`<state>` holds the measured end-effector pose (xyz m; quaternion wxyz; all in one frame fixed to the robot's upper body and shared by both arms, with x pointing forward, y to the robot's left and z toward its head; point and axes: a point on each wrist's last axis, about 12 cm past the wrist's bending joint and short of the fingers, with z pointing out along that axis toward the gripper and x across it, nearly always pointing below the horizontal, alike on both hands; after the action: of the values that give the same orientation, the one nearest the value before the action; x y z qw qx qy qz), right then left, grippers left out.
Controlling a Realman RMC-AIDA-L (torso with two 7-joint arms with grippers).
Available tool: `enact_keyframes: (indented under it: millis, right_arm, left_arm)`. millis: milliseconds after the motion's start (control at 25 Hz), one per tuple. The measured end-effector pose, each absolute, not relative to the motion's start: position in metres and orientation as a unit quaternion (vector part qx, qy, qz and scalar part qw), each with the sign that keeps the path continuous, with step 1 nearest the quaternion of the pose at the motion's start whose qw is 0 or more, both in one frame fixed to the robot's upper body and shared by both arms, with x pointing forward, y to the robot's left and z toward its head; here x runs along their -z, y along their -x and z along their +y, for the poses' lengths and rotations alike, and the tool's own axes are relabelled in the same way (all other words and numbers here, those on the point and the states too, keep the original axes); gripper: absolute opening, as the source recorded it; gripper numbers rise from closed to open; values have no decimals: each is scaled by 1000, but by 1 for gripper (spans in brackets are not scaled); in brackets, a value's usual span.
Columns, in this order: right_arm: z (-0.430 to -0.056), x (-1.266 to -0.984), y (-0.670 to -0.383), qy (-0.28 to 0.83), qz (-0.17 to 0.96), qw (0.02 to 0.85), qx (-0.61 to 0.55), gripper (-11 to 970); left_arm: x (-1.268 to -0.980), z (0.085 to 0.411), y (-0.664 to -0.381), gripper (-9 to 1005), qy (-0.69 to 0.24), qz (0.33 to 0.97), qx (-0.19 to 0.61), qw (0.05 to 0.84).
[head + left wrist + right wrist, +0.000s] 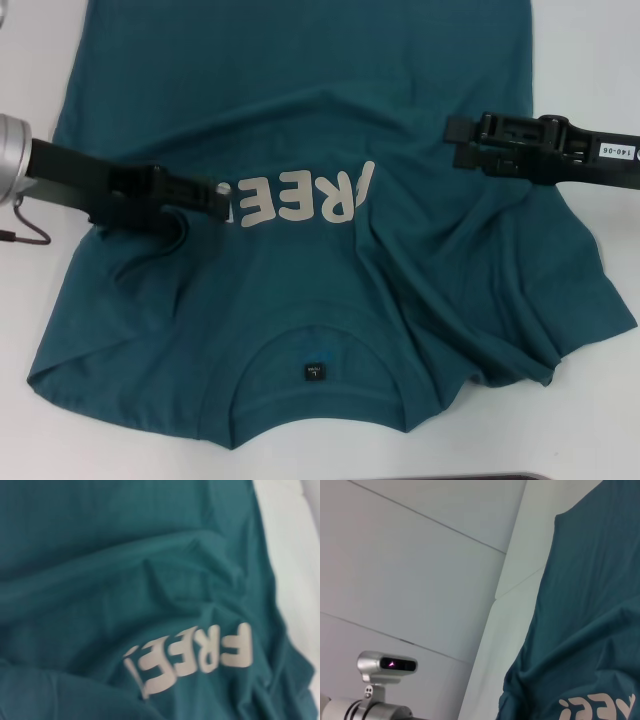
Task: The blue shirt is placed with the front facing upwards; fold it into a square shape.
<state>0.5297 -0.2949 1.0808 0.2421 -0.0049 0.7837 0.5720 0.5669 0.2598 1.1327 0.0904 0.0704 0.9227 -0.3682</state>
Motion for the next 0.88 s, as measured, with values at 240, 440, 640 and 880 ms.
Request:
enact_keyframes:
  millis: [240, 440, 640, 880]
  right_arm:
    - [-295, -1080, -529, 4, 784, 242, -572, 884]
    - [-295, -1080, -529, 4, 784, 242, -572, 884]
    - [-295, -1081, -530, 4, 784, 242, -572, 884]
    - [-295, -1081, -530, 5, 784, 242, -572, 884]
  left_arm:
    - [-1131, 271, -567, 842, -39, 934, 345, 89]
    - [-1133, 278, -564, 843, -32, 933, 348, 86]
    - [-1137, 297, -558, 842, -13, 930, 356, 88]
    - [-1137, 321, -552, 843, 25, 926, 360, 108]
